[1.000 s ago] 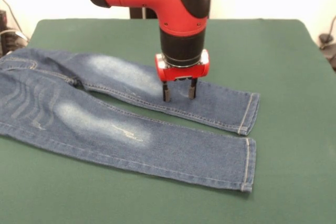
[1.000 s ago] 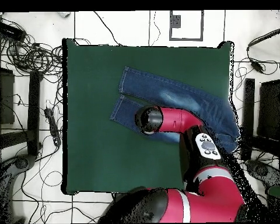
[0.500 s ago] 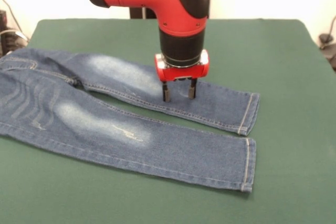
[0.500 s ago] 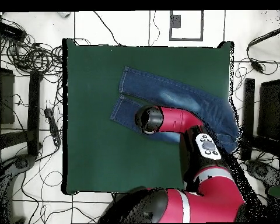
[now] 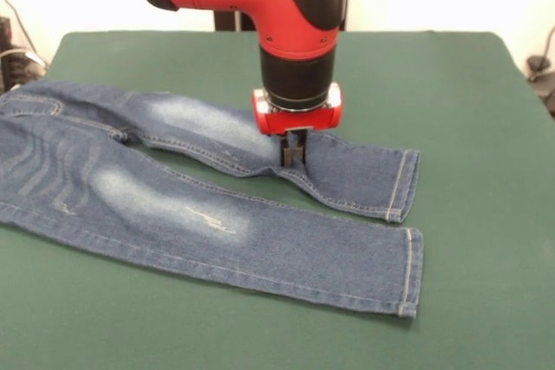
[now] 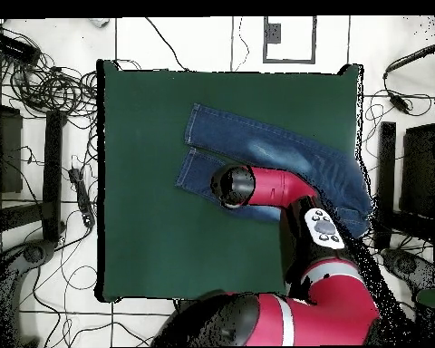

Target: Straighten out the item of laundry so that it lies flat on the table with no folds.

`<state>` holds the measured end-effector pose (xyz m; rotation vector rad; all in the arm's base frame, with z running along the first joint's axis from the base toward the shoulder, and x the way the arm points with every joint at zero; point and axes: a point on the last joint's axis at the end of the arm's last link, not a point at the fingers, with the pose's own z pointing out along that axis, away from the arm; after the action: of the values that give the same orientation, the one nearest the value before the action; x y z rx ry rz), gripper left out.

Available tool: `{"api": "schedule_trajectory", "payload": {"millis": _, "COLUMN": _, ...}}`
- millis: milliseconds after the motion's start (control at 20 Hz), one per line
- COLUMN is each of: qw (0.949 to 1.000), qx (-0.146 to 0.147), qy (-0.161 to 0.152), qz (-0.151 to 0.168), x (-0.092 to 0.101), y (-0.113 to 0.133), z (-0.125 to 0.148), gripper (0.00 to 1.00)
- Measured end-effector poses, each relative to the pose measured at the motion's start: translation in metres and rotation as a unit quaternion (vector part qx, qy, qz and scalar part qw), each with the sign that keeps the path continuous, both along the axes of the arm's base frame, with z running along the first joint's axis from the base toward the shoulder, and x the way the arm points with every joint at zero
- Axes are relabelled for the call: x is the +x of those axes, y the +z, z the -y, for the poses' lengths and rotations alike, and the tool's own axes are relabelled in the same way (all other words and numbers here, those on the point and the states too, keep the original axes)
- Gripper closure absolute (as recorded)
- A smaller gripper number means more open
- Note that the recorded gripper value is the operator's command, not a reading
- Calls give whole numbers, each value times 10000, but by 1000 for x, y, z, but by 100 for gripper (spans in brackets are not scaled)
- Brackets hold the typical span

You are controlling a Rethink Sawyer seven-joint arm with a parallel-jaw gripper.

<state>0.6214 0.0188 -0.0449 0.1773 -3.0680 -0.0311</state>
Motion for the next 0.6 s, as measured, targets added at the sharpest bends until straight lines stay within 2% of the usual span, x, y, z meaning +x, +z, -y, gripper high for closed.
{"api": "schedule_trajectory", "payload": {"millis": 600, "qw": 10000, "qx": -52, "qy": -62, "qz": -9, "x": -1, "y": 2, "z": -1, "gripper": 100}}
